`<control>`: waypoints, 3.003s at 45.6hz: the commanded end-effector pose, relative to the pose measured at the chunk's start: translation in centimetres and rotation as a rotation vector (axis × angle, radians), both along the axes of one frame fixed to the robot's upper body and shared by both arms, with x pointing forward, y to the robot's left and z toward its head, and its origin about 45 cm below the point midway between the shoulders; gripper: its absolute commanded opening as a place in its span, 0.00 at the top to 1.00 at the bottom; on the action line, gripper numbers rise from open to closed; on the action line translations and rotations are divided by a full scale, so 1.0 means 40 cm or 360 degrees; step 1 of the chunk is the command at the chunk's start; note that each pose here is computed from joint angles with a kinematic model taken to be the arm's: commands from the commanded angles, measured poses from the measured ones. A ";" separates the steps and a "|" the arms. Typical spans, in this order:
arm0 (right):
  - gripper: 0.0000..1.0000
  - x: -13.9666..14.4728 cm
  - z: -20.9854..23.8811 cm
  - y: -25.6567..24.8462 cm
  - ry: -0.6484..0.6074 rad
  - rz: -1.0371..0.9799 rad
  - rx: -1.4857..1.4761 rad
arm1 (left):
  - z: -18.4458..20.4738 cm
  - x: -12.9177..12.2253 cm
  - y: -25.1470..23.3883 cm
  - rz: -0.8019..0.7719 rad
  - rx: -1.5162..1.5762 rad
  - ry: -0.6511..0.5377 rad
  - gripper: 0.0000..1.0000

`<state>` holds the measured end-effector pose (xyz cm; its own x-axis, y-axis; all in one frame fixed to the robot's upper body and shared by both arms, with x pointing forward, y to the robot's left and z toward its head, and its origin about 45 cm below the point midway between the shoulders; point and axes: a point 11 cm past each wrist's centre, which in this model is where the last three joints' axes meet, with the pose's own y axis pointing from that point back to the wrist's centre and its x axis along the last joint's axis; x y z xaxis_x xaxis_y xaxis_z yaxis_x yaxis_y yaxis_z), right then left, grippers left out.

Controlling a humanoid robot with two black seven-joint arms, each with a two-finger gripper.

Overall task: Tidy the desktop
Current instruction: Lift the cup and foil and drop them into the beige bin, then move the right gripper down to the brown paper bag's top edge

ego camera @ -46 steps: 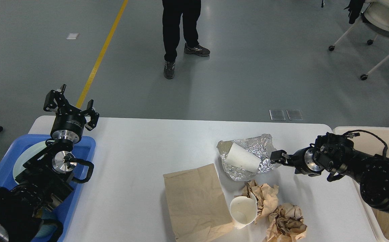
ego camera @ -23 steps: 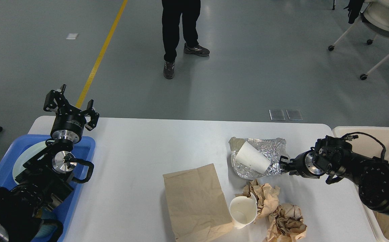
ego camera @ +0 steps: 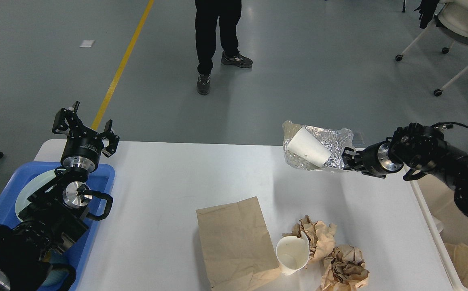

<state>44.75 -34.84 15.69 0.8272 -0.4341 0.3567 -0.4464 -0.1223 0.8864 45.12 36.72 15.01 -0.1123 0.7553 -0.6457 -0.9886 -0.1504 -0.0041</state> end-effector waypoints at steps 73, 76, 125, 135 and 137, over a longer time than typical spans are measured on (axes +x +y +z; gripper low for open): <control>0.54 -0.514 -0.070 -0.764 -0.0198 -0.0965 -0.0747 | 0.000 0.000 0.000 0.0002 -0.0002 0.0000 0.04; 0.05 -0.511 -0.068 -0.764 -0.0209 -0.0964 -0.0749 | -0.001 0.000 0.000 0.0000 0.0000 0.0001 0.04; 0.00 0.056 0.081 0.080 -0.0268 0.0673 -0.0842 | 0.000 0.000 0.000 0.0002 -0.0002 0.0000 0.04; 0.00 -0.048 0.167 0.215 0.0000 0.0924 -0.0767 | 0.000 0.000 0.000 0.0002 -0.0002 0.0000 0.04; 0.00 -0.071 0.182 0.234 0.0048 0.0962 -0.0760 | -0.001 0.000 0.001 0.0003 -0.0001 0.0002 0.04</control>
<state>44.21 -27.82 21.36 0.8623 0.2408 0.4455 -0.4740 0.0741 0.8774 45.11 36.74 14.99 -0.1131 0.7548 -0.6462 -0.9885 -0.1514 -0.0038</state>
